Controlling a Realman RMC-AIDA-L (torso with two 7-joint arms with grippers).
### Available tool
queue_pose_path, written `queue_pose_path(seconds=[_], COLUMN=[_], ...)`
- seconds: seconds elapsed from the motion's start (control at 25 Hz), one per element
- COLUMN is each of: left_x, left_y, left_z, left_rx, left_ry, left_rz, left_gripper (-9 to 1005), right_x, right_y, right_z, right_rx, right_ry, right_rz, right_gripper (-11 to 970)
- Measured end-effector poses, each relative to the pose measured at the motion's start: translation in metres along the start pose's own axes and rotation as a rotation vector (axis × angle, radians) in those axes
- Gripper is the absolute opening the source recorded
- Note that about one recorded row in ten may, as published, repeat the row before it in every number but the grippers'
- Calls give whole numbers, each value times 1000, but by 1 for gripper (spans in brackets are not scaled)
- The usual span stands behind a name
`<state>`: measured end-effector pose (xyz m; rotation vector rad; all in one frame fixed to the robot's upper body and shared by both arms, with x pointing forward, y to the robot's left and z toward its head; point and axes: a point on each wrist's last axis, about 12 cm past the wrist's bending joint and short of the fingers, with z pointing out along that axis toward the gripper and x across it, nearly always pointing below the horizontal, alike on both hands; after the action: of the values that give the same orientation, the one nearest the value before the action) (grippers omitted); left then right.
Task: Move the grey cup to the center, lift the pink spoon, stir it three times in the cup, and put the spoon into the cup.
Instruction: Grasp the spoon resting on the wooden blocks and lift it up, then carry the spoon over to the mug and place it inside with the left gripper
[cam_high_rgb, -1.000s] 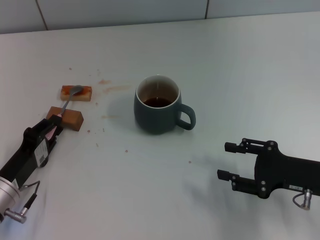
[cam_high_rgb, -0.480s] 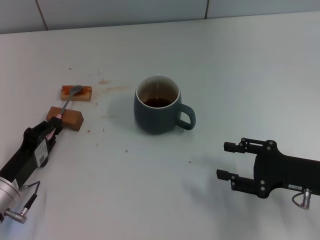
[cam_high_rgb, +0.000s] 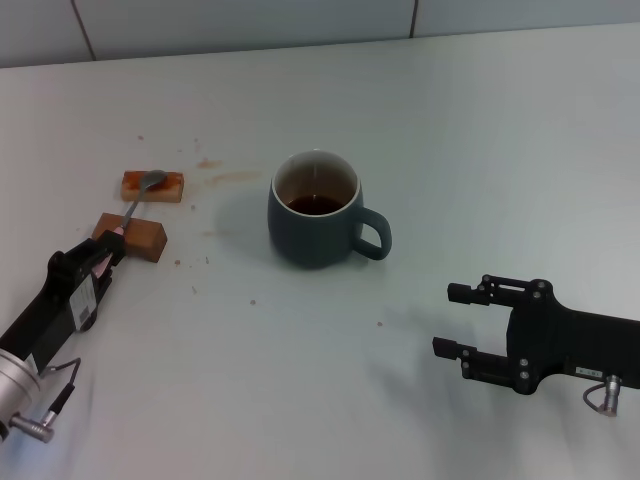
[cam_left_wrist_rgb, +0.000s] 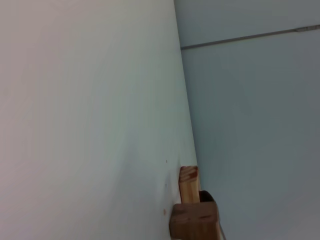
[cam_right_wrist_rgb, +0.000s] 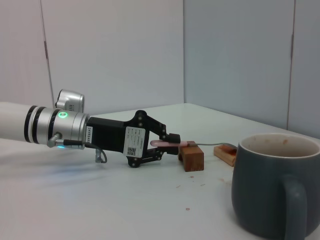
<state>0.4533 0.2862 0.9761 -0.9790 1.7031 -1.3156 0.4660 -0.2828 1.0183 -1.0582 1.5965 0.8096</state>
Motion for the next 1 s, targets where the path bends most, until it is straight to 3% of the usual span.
queue_pose_path(seconds=[0.44,0.64,1.0], left_x=[0,-2,-15], left_y=[-2,-12,-57], left_z=[1,1,21], left_rx=[12,97,354], left_ry=[6,11,103], left_rz=[4,45,278], left_gripper=[138,137,136], right_x=[0,0,0], right_y=[0,0,1], right_z=[0,0,1], right_rx=[0,-1,-3], right_ry=[0,0,-2], right_rz=[0,1,3], right_gripper=[642,642,642])
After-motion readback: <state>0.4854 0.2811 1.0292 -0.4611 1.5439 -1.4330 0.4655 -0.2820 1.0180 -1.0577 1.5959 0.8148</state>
